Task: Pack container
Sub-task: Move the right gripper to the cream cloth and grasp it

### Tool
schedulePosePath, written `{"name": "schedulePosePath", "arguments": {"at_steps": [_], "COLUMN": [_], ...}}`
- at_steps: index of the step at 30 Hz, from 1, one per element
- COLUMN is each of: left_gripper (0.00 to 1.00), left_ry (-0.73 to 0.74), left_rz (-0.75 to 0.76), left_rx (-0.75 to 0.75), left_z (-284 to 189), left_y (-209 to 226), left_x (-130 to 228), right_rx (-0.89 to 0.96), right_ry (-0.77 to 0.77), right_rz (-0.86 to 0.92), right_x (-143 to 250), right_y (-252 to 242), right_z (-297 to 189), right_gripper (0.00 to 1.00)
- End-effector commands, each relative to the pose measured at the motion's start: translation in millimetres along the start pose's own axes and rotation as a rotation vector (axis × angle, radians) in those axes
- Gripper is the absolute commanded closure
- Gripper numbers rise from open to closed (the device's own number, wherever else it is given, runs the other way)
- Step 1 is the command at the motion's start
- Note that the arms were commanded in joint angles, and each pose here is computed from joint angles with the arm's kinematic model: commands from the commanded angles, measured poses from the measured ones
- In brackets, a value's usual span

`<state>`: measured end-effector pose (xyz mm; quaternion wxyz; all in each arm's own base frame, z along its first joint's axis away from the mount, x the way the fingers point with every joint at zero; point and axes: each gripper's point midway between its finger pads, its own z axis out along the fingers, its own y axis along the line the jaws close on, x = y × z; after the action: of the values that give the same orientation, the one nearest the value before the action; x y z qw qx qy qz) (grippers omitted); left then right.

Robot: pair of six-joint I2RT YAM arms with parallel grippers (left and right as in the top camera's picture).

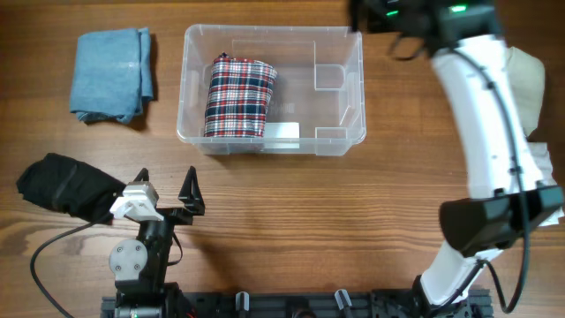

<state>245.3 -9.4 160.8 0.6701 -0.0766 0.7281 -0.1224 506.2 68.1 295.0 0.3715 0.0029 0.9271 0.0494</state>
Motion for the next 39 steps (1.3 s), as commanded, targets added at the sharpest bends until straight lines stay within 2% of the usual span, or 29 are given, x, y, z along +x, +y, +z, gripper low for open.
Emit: {"name": "schedulePosePath", "arguments": {"at_steps": [1, 6, 9, 12, 14, 19, 24, 31, 39], "left_gripper": [0.0, 0.0, 0.0, 0.0, 0.0, 0.0, 0.0, 0.0, 0.0], "left_ry": [-0.004, -0.004, -0.004, -0.003, -0.003, -0.003, -0.003, -0.003, -0.003], "left_rz": [-0.01, -0.01, -0.01, -0.01, -0.01, -0.01, -0.01, -0.01, -0.01], "left_rx": [-0.018, -0.018, -0.018, -0.018, -0.018, -0.018, -0.018, -0.018, -0.018], "left_z": [0.2, 0.2, 0.2, 0.2, 0.2, 0.2, 0.2, 0.2, 0.2], "left_y": [4.0, 4.0, 4.0, 4.0, 4.0, 4.0, 4.0, 4.0, 4.0], "left_x": [1.5, 1.5, 1.5, 1.6, 1.6, 1.6, 1.6, 1.6, 1.6], "right_rx": [0.156, 0.254, 0.282, 0.262, 0.165, 0.024, -0.008, -0.023, -0.045], "right_ry": [0.015, 0.072, 0.148, 0.208, 0.235, 0.218, 0.208, 0.168, 0.208], "right_rz": [0.28, 0.469, 0.449, 0.401, 0.355, 0.373, 0.419, 0.407, 0.436], "right_x": [5.7, 38.3, 70.0, 92.7, 109.5, 135.4, 158.9, 165.4, 194.9], "right_y": [-104.7, -223.0, -278.6, -303.0, -315.7, -344.5, -371.3, -384.9, -390.6], "right_z": [-0.9, 1.6, 12.8, 22.5, 32.8, 43.5, 72.3, 103.6, 135.8], "right_gripper": [0.0, 0.0, 0.0, 0.0, 0.0, 0.0, 0.0, 0.0, 0.0]}}
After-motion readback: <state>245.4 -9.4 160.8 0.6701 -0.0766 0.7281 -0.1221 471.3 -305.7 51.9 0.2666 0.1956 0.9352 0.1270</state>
